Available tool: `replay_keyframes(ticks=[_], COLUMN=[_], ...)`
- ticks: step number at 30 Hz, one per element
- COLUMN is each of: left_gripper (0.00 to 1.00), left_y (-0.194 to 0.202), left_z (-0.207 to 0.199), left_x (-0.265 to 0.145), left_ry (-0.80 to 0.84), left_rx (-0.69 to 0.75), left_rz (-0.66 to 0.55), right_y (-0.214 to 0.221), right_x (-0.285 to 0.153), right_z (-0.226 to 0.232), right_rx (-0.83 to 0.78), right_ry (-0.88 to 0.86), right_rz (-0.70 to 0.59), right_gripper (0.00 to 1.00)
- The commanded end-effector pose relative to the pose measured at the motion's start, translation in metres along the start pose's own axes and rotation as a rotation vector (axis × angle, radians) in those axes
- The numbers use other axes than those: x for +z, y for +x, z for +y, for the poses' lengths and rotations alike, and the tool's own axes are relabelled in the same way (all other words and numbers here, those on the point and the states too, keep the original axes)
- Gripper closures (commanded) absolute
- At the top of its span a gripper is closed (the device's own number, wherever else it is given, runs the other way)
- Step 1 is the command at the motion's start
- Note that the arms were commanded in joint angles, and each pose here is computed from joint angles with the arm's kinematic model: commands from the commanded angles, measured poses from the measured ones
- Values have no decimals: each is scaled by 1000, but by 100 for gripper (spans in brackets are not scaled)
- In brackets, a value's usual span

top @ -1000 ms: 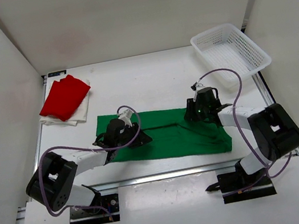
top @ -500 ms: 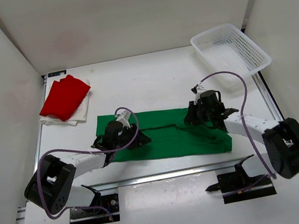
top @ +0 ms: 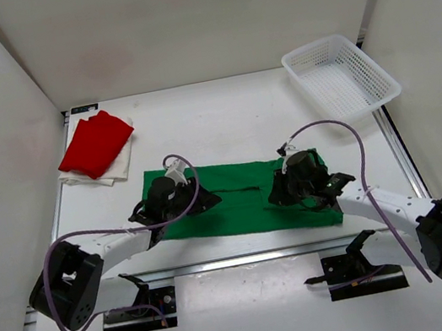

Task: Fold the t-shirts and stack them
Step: Fold the other side of the tshirt into a rectangle, then rotate the tshirt 90 degrees

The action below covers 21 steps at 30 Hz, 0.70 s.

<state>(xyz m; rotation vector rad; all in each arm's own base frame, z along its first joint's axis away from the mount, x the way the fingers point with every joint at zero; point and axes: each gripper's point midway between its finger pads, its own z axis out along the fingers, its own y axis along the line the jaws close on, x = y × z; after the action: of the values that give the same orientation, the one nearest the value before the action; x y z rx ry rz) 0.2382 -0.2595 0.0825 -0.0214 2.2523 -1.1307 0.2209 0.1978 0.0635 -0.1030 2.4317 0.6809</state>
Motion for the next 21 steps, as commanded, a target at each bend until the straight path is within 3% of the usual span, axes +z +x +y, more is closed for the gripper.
replay_keyframes(ticks=[1, 4, 6, 10, 13, 17, 21], left_gripper=[62, 62, 61, 60, 62, 54, 67], left_y=[-18, -36, -45, -60, -55, -39, -21], left_z=[-14, -15, -13, -7, -4, -9, -27], left_x=[-9, -15, -14, 2, 8, 4, 4], left_ry=[46, 33, 10, -27, 5, 5, 37], left_rx=[16, 19, 27, -1, -57, 13, 75], left_rz=[-57, -98, -121, -98, -46, -6, 106], right_y=[7, -2, -23, -64, -69, -60, -61], right_x=[-6, -15, -18, -9, 9, 40, 76], right_z=[11, 9, -3, -54, -86, -100, -102], right_rx=[3, -31, -14, 104, 113, 131, 140], right_ry=[-70, -54, -22, 90, 192, 226, 212], right_rz=[37, 19, -74, -205, -170, -62, 33], right_gripper=[84, 76, 77, 100, 100, 100, 100])
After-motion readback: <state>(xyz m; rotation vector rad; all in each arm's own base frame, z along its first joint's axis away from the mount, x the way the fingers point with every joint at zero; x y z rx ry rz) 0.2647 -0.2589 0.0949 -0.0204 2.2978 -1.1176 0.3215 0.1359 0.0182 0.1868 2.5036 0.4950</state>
